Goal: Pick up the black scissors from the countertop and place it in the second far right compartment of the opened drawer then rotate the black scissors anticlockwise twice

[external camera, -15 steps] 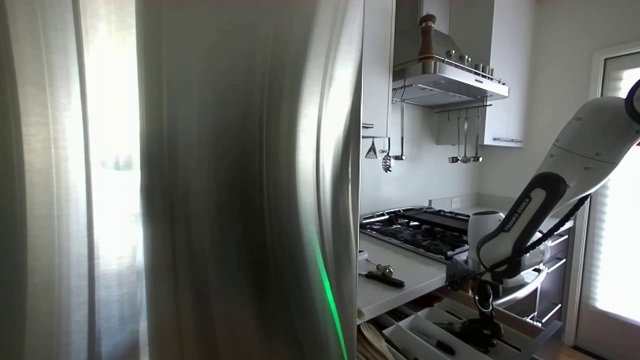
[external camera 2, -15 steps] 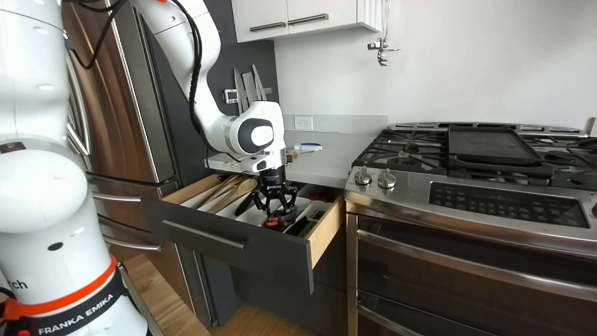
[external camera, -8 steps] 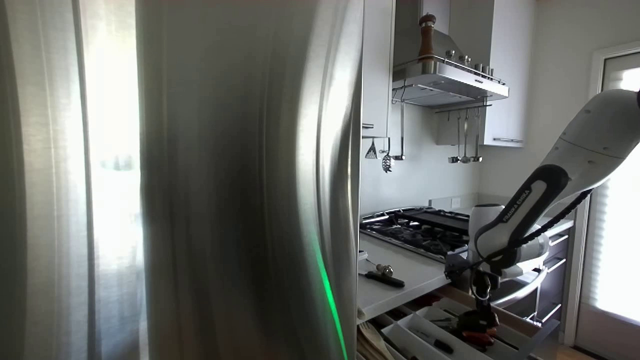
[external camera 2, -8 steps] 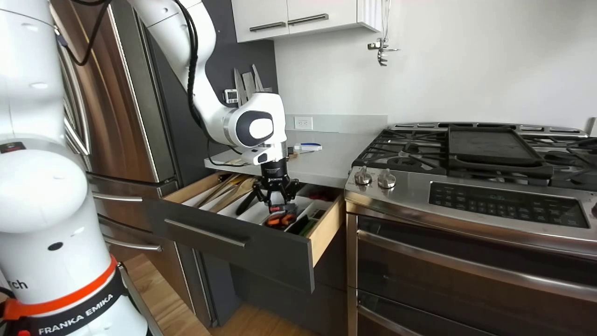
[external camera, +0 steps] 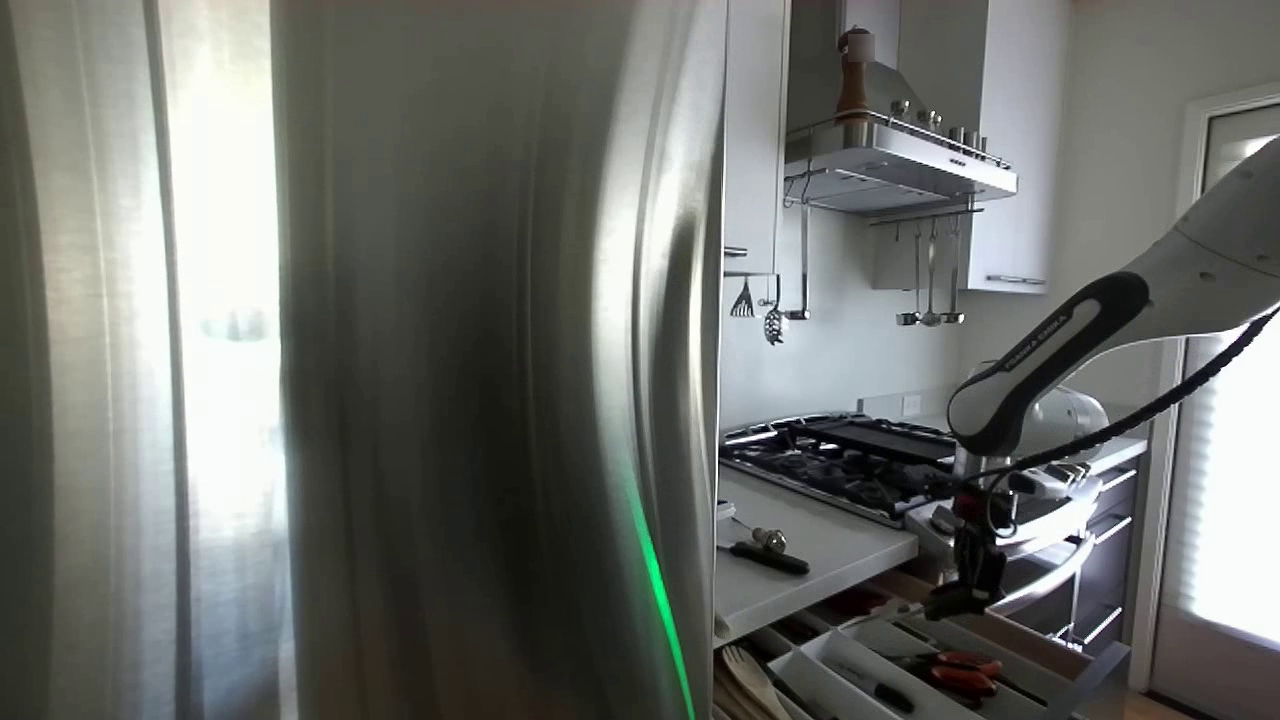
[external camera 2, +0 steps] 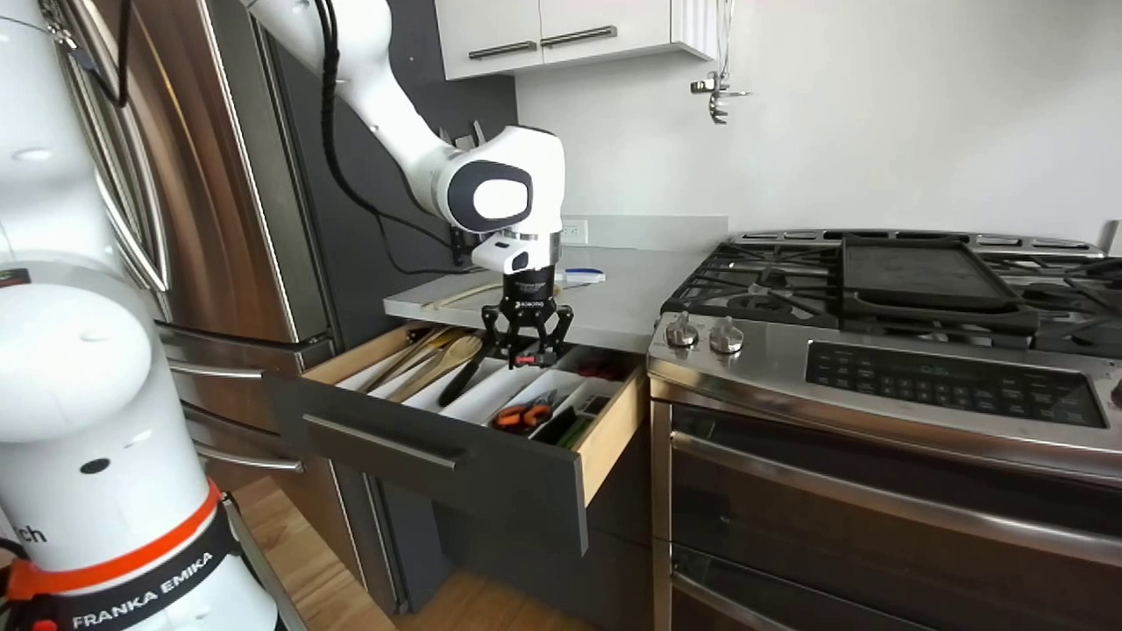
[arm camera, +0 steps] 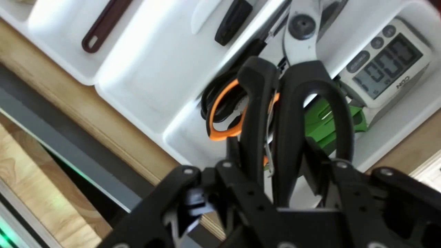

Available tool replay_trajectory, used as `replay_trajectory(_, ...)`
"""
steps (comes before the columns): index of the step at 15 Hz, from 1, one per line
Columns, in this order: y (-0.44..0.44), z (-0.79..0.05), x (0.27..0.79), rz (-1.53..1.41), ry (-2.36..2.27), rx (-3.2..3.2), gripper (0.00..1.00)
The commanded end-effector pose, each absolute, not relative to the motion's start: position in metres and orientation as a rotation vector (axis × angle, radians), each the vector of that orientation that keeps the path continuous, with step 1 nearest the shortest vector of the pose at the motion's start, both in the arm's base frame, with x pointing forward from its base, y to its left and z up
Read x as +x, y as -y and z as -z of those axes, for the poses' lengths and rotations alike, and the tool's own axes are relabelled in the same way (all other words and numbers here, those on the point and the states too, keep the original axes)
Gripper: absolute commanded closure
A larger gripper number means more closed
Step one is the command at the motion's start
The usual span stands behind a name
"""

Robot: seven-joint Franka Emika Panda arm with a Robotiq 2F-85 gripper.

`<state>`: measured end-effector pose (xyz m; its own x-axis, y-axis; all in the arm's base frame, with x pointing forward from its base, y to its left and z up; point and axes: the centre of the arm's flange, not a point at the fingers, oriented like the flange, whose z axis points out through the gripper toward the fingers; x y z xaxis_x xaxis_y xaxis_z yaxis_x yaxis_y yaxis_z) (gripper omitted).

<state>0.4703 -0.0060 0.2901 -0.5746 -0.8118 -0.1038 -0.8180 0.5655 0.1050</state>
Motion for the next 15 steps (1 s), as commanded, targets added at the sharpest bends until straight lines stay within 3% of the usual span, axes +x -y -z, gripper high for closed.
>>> replay_trajectory(1,0.022,-0.311,0.464,-0.358,-2.584,-1.667,0.78)
replay_trajectory(10,0.015,-0.297,0.466,-0.595,-2.123,-2.272,0.78)
replay_trajectory(11,0.011,-0.296,0.457,-0.545,-2.222,-2.169,0.53)
replay_trajectory(15,0.011,-0.295,0.462,-0.569,-2.144,-2.237,0.53)
